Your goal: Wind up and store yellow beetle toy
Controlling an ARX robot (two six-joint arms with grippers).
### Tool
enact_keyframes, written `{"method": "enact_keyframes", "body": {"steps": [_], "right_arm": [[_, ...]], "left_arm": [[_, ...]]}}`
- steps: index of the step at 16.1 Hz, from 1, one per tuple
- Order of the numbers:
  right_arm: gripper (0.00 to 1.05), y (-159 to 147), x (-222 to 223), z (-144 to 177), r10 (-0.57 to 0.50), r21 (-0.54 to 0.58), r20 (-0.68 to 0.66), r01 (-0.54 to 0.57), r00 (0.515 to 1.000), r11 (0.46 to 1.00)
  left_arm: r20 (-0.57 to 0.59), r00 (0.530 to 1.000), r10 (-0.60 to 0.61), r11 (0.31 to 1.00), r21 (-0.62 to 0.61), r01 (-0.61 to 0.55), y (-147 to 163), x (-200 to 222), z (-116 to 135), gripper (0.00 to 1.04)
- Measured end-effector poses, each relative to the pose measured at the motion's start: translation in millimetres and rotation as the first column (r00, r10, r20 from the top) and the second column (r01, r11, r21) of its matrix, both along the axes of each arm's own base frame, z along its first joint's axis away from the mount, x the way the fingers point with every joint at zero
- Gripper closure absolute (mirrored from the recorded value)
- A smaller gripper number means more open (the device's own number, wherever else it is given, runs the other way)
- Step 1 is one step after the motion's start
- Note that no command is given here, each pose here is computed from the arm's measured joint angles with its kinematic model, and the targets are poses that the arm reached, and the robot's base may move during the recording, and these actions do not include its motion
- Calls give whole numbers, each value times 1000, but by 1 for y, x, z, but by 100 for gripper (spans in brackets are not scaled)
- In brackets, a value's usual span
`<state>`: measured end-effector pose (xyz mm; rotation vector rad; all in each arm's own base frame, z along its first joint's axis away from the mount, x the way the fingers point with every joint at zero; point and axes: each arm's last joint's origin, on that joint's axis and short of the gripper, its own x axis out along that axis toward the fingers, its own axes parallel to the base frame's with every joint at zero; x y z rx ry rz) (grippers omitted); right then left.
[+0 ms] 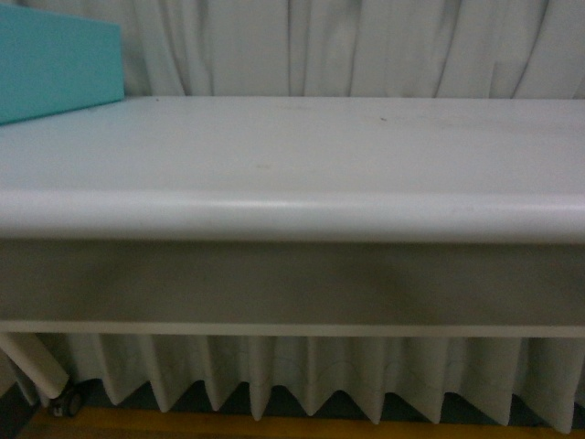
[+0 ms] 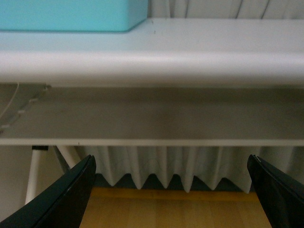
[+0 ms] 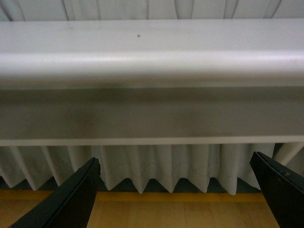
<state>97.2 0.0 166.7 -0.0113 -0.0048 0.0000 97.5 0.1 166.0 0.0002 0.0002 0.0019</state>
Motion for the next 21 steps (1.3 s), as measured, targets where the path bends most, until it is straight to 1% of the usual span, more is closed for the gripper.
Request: {"method": "enact_keyframes", "body": {"steps": [21], "right_arm": [[7,0,0,0,-1,1,-2,1,1000,1000]], "left_arm": [[-2,1000,-1,1000,0,1,0,0,0,7]]}}
